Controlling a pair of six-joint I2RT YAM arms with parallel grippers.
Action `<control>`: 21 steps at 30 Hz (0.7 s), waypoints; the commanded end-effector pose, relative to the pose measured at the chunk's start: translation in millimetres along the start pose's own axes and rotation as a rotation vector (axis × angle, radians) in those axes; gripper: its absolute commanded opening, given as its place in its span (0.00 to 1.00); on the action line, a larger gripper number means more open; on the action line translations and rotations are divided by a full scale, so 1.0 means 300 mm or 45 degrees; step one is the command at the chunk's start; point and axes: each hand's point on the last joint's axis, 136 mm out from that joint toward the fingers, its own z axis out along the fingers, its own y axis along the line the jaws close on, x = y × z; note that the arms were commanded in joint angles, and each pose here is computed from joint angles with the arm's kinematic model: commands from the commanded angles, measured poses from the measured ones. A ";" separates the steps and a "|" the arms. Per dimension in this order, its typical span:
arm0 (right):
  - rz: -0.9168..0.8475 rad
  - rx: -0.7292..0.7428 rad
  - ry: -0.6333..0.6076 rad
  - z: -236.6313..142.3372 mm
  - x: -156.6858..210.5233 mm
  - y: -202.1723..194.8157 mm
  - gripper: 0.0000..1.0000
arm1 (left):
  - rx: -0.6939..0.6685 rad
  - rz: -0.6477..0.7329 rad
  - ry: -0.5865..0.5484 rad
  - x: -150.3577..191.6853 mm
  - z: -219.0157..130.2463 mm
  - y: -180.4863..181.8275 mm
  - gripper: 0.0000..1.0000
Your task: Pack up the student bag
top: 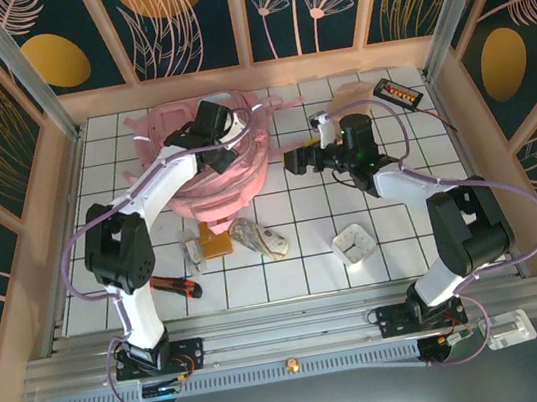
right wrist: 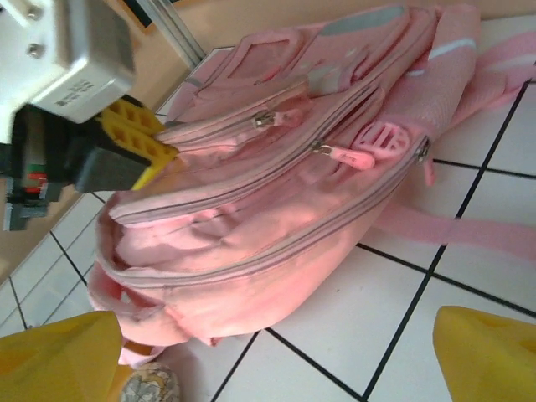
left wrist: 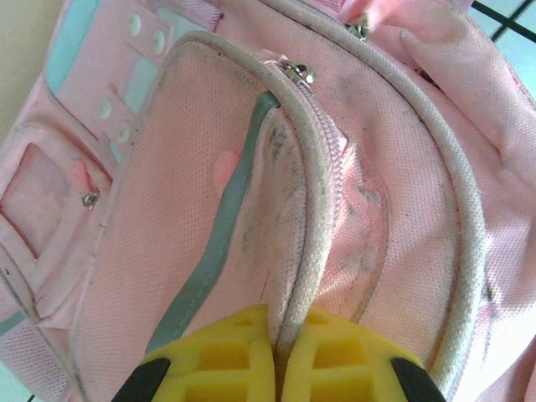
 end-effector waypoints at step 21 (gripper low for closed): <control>-0.874 -0.475 0.096 0.287 0.023 0.040 0.74 | -0.089 0.103 -0.271 -0.024 -0.211 0.063 0.00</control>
